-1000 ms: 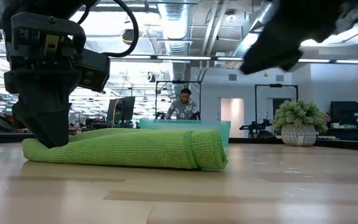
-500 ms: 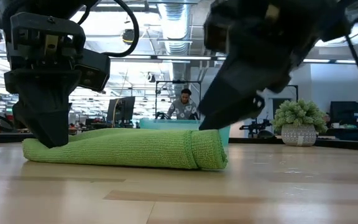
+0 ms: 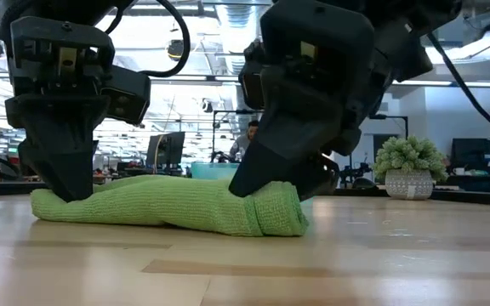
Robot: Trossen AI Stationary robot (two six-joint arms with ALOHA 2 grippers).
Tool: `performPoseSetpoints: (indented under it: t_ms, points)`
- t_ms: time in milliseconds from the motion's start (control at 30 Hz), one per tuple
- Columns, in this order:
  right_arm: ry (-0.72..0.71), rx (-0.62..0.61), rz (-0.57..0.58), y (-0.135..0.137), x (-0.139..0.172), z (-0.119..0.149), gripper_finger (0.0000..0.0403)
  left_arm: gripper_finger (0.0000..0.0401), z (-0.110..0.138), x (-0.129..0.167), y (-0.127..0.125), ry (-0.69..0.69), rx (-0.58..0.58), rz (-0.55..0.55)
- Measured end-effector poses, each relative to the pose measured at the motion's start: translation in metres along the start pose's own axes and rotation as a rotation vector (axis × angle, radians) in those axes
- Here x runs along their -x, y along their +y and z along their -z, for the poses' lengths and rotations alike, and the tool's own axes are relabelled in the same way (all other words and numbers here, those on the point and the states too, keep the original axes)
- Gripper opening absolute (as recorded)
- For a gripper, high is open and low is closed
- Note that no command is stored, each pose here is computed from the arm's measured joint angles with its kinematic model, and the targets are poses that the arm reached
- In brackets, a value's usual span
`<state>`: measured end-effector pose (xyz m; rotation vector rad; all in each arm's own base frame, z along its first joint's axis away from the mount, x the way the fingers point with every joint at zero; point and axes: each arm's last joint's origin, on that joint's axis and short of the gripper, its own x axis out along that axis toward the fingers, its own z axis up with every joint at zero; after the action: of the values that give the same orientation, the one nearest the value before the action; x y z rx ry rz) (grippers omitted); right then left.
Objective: Roll microfiber towels into tight, uniform cylinder then place into a basket
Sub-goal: Put the green microfiber towel into the blue bin
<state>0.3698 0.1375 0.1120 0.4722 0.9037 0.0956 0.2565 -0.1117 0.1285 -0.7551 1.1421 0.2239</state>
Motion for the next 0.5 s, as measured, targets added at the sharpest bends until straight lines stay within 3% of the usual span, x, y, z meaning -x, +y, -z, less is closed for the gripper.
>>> performPoseSetpoints:
  t_ms: [300,500]
  points:
    - [0.047,-0.002,0.029,-0.001,0.001,0.005,0.0260,0.0121,0.000,0.000,0.000,-0.004,-0.031,-0.002]
    - [0.080,0.024,0.057,-0.001,0.001,0.011,0.0199,0.0121,-0.001,0.000,-0.001,-0.013,-0.060,0.007]
